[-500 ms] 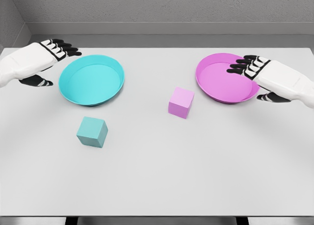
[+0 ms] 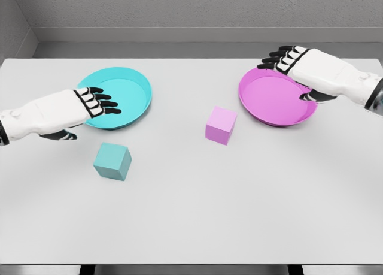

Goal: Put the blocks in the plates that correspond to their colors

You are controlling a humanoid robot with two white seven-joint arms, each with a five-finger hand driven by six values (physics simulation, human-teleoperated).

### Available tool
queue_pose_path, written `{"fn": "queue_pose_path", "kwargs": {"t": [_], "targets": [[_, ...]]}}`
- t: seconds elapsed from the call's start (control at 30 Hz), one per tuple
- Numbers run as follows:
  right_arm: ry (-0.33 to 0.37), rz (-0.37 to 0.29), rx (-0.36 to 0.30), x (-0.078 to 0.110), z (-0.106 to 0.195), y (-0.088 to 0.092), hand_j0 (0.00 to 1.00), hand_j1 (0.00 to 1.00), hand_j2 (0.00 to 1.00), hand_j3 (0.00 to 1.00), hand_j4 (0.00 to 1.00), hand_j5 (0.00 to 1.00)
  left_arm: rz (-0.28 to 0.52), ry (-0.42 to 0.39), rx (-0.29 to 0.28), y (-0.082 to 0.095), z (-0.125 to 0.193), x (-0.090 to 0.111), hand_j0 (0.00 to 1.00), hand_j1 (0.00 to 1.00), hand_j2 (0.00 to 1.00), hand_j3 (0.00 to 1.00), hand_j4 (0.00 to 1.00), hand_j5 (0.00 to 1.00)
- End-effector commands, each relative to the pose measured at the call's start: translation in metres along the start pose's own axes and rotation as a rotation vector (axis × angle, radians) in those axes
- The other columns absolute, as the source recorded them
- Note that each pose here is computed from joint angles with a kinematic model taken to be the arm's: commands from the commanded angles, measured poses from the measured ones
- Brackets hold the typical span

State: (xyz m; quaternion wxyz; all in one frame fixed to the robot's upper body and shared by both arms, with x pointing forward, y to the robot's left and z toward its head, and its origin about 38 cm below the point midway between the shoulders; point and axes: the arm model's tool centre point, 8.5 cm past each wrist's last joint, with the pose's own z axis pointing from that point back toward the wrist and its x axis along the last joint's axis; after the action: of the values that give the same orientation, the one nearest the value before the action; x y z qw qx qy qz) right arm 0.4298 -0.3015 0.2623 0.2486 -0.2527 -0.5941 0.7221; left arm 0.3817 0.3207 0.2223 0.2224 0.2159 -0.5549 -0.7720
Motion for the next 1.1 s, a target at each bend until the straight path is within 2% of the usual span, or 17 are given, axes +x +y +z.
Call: {"fn": "queue_pose_path", "kwargs": {"t": [0.0,0.2,0.27,0.3,0.4,0.53,0.7,0.77,0.83,0.97,1.0,1.07], "targets": [[-0.069,-0.048,0.178,0.026,-0.028,0.035,1.00,1.00,1.00,1.00,1.00,1.00,-0.045,-0.023,-0.001,0.004,-0.008,0.010,1.00,1.00,1.00,1.00,1.00,1.00],[-0.186,0.019,0.321,0.055,-0.074,0.026,1.00,1.00,1.00,1.00,1.00,1.00,-0.124,-0.036,-0.069,-0.008,-0.017,0.020,1.00,1.00,1.00,1.00,1.00,1.00],[-0.186,0.024,0.368,0.059,-0.089,0.026,1.00,1.00,1.00,1.00,1.00,1.00,-0.150,-0.036,-0.091,-0.011,-0.018,0.021,1.00,1.00,1.00,1.00,1.00,1.00],[-0.205,0.030,0.368,0.066,-0.100,0.024,1.00,1.00,1.00,1.00,1.00,1.00,-0.153,-0.044,-0.095,-0.012,-0.018,0.023,1.00,1.00,1.00,1.00,1.00,1.00],[-0.224,0.046,0.368,0.072,-0.108,0.020,1.00,1.00,1.00,1.00,1.00,1.00,-0.155,-0.045,-0.122,-0.014,-0.019,0.024,1.00,1.00,1.00,1.00,1.00,1.00],[-0.209,0.049,0.351,0.074,-0.116,0.010,1.00,1.00,1.00,1.00,1.00,1.00,-0.182,-0.058,-0.142,-0.019,-0.023,0.030,1.00,1.00,1.00,1.00,1.00,1.00],[-0.206,0.052,0.390,0.072,-0.127,0.017,1.00,1.00,1.00,1.00,1.00,1.00,-0.188,-0.081,-0.141,-0.019,-0.026,0.037,1.00,1.00,1.00,1.00,1.00,1.00],[-0.206,0.040,0.430,0.072,-0.129,0.032,1.00,1.00,1.00,1.00,1.00,1.00,-0.186,-0.087,-0.147,-0.022,-0.025,0.041,1.00,1.00,1.00,1.00,1.00,1.00],[-0.198,0.034,0.448,0.069,-0.128,0.038,1.00,1.00,1.00,1.00,1.00,1.00,-0.187,-0.089,-0.150,-0.023,-0.025,0.041,1.00,1.00,1.00,1.00,1.00,1.00],[-0.198,0.044,0.441,0.069,-0.131,0.032,1.00,1.00,1.00,1.00,1.00,1.00,-0.173,-0.097,-0.163,-0.031,-0.023,0.046,1.00,1.00,1.00,1.00,1.00,1.00],[-0.212,0.045,0.433,0.075,-0.139,0.029,1.00,1.00,1.00,1.00,1.00,1.00,-0.169,-0.100,-0.163,-0.033,-0.024,0.047,1.00,1.00,1.00,1.00,1.00,1.00],[-0.212,0.049,0.450,0.076,-0.146,0.031,1.00,1.00,1.00,1.00,1.00,1.00,-0.161,-0.105,-0.163,-0.035,-0.025,0.050,1.00,1.00,1.00,1.00,1.00,1.00]]}}
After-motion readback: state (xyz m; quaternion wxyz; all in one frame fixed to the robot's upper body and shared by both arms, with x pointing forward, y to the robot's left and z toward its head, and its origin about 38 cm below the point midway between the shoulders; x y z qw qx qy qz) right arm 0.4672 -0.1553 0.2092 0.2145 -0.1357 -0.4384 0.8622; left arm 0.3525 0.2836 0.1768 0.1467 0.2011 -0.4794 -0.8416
